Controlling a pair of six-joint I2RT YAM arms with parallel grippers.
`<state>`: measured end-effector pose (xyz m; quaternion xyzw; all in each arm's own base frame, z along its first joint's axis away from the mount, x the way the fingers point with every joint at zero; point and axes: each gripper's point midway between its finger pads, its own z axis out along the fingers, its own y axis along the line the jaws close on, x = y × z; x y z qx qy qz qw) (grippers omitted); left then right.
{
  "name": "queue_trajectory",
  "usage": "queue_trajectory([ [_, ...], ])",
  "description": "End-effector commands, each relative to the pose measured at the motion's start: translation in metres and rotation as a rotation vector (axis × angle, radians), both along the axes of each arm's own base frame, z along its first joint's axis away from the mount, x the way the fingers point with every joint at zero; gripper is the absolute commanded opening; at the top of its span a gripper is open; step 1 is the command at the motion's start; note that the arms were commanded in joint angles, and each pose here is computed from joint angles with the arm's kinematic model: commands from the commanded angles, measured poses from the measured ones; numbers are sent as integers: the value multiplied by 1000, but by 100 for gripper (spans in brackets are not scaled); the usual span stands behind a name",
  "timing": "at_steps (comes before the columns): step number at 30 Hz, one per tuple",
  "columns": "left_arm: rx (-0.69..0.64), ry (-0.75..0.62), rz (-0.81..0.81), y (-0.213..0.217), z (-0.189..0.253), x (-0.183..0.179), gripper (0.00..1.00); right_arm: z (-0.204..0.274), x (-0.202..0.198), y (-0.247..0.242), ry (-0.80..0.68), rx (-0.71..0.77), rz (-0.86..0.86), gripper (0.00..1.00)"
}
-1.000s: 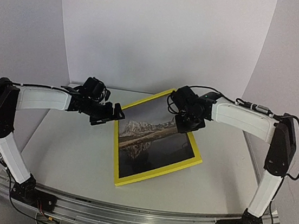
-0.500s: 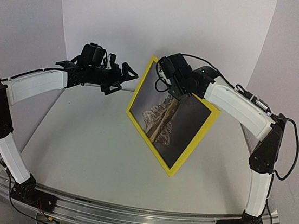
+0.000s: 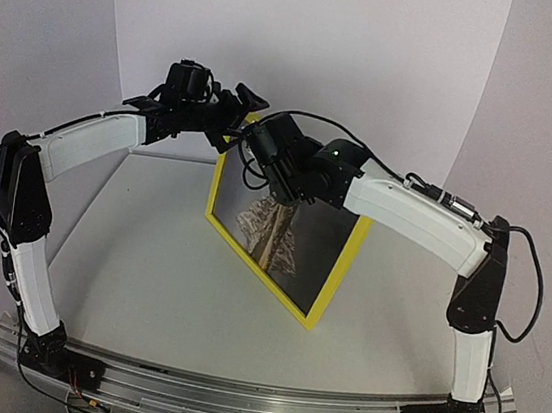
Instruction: Take the photo out of the frame
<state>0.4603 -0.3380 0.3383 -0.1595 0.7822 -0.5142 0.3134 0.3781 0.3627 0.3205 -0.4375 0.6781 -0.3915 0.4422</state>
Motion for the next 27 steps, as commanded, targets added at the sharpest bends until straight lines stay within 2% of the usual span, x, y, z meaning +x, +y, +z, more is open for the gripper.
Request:
queue_trajectory([
  [1,-41,31,59,2,9,6,99,7,-10,15,-64,20,-9,0],
  [13,91,106,164,39,-7,-24,100,-4,-47,46,-118,-75,16,0],
  [19,116,105,208,55,-1,-34,98,-2,-79,70,-142,-66,67,1],
  [23,107,101,227,62,1,-40,95,1,-91,82,-152,-45,91,6],
  [27,109,102,227,64,2,-44,85,-2,-100,93,-152,-39,117,10],
])
